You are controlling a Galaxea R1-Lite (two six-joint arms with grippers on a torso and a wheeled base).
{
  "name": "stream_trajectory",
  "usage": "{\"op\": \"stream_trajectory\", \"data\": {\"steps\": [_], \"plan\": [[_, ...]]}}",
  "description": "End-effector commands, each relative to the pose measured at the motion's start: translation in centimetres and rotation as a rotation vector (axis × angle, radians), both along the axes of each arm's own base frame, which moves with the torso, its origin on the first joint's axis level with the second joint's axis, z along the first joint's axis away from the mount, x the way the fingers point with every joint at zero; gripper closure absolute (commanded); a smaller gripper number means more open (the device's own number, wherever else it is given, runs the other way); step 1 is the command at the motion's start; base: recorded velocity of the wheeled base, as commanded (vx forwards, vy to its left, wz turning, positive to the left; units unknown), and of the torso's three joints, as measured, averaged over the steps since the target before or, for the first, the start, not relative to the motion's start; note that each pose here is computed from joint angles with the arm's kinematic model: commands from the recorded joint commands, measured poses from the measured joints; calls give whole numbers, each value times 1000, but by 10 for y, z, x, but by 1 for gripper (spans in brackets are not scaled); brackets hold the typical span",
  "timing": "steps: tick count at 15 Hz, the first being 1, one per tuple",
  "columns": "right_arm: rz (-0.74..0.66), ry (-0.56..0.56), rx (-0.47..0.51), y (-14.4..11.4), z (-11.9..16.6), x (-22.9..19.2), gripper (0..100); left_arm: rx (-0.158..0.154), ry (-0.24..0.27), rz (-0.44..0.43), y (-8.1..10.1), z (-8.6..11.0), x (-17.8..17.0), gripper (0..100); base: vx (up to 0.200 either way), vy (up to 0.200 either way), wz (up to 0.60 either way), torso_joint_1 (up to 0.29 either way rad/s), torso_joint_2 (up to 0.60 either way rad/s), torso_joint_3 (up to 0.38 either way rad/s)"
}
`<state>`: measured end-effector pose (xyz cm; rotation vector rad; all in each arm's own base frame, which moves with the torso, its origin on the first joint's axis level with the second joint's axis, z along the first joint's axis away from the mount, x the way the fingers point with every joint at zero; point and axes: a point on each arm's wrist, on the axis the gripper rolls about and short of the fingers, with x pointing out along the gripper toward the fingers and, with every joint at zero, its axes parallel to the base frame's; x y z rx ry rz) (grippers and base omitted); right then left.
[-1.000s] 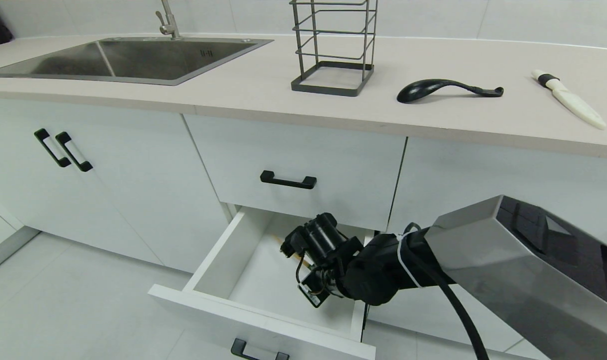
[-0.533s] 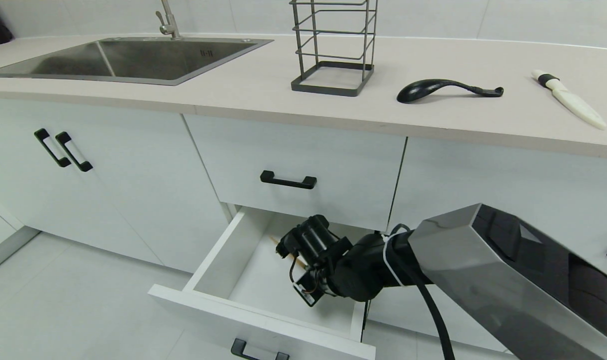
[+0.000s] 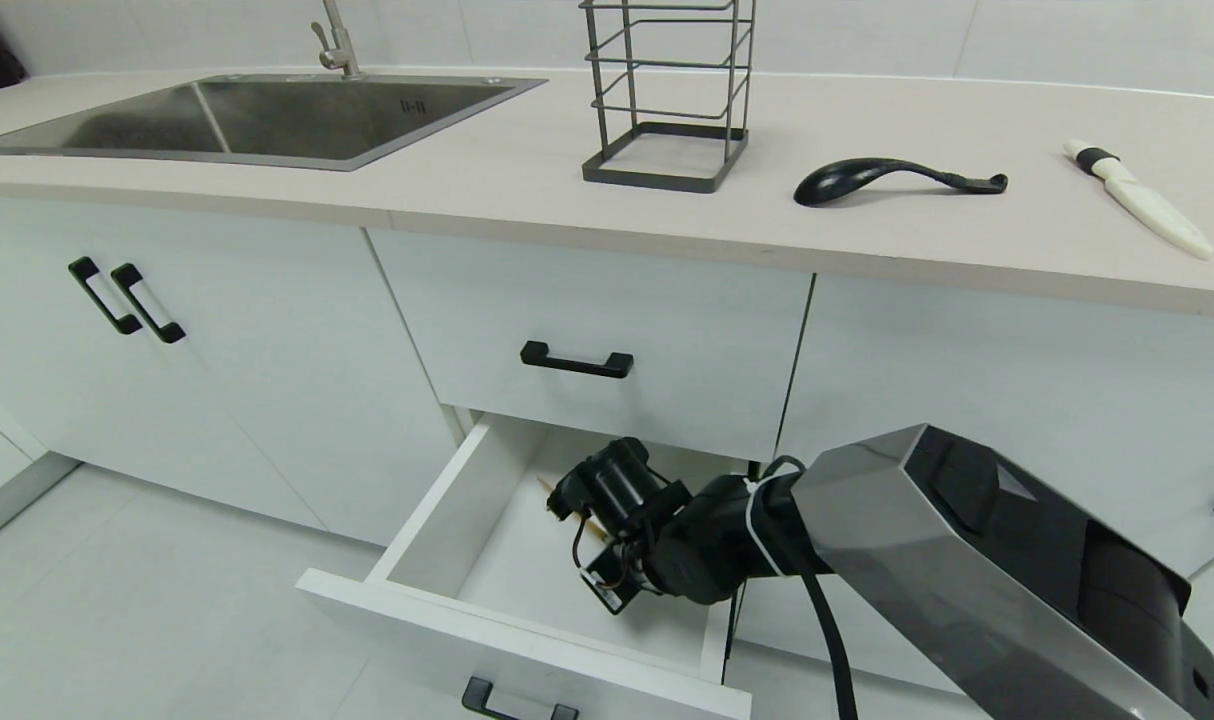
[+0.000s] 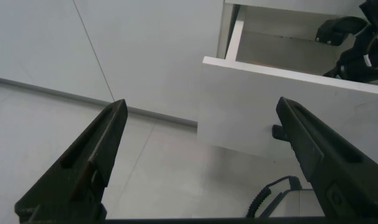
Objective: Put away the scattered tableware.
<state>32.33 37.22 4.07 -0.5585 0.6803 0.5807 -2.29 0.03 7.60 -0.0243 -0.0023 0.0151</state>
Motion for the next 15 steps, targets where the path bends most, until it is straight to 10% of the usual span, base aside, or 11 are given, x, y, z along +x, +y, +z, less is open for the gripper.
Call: {"op": "stream_trajectory", "data": {"steps": [1, 15], "plan": [[0, 3, -3, 1, -5, 1, 0, 0, 1, 0, 0, 0, 0, 0, 0, 0, 0, 0, 0, 0], [50, -70, 91, 12, 49, -19, 0, 0, 1, 0, 0, 0, 0, 0, 0, 0, 0, 0, 0, 0]]}}
